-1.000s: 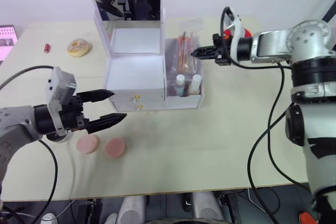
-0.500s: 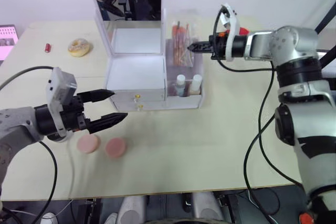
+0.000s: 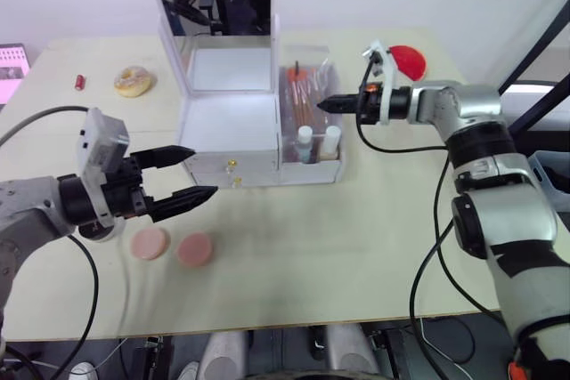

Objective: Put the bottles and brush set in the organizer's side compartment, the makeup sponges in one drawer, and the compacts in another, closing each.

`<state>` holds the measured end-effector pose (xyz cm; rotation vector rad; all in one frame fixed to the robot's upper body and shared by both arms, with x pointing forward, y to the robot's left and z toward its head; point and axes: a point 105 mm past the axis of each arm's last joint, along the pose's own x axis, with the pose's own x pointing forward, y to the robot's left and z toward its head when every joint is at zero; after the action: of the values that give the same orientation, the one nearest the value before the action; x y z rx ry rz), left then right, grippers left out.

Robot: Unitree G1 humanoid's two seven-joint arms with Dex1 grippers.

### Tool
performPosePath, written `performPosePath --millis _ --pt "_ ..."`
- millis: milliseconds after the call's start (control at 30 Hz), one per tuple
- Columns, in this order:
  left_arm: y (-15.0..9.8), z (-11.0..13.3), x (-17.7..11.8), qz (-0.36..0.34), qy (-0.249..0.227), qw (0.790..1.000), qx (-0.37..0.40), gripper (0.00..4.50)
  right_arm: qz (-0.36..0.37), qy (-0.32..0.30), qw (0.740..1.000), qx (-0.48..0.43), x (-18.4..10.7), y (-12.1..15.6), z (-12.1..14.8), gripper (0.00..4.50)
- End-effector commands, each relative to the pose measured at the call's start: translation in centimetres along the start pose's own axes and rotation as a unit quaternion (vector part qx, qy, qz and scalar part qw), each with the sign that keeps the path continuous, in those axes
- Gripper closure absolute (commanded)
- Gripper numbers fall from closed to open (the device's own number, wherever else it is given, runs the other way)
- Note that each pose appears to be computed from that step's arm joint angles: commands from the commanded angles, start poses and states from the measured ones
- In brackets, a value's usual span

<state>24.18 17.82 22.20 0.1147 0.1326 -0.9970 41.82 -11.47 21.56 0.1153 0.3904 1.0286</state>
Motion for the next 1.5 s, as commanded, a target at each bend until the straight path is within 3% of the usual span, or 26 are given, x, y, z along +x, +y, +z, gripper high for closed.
performPosePath --millis 33,200,233,267,500,800,1000,1167,1500 --pt "-0.2 0.8 -0.1 -0.003 -0.009 1.0 0.017 0.03 0.008 -0.026 0.999 -0.031 0.1 0.8 2.4 4.5" --pt "-0.3 0.7 0.0 -0.004 -0.01 1.0 0.016 0.03 -0.014 -0.015 0.999 -0.03 0.5 0.1 2.2 4.5" --pt "-0.3 0.7 0.0 -0.004 -0.01 1.0 0.015 0.0 -0.014 -0.015 0.999 -0.03 0.5 0.1 2.3 3.81" --pt "-0.3 0.7 0.0 -0.004 -0.009 1.0 0.015 0.0 -0.014 -0.015 0.999 -0.029 0.5 0.1 2.3 3.58" --pt "-0.3 0.6 0.0 -0.003 -0.01 1.0 0.011 0.0 -0.012 -0.024 0.999 -0.038 0.2 0.7 3.7 0.06" --pt "-0.5 0.5 -0.1 -0.004 -0.01 1.0 0.007 0.0 -0.023 -0.074 0.995 -0.06 -2.9 1.8 7.3 0.02" --pt "0.1 0.4 -0.5 0.008 -0.01 1.0 0.004 0.0 -0.031 -0.08 0.991 -0.098 -6.0 3.1 7.2 0.02" --pt "1.5 0.3 -2.0 0.047 -0.014 0.999 -0.008 0.0 -0.043 -0.09 0.982 -0.159 -9.3 4.4 5.3 0.02" --pt "3.5 -2.8 -5.6 0.112 0.048 0.992 -0.016 0.0 -0.109 0.023 0.976 -0.189 -13.9 4.6 -4.2 0.02"
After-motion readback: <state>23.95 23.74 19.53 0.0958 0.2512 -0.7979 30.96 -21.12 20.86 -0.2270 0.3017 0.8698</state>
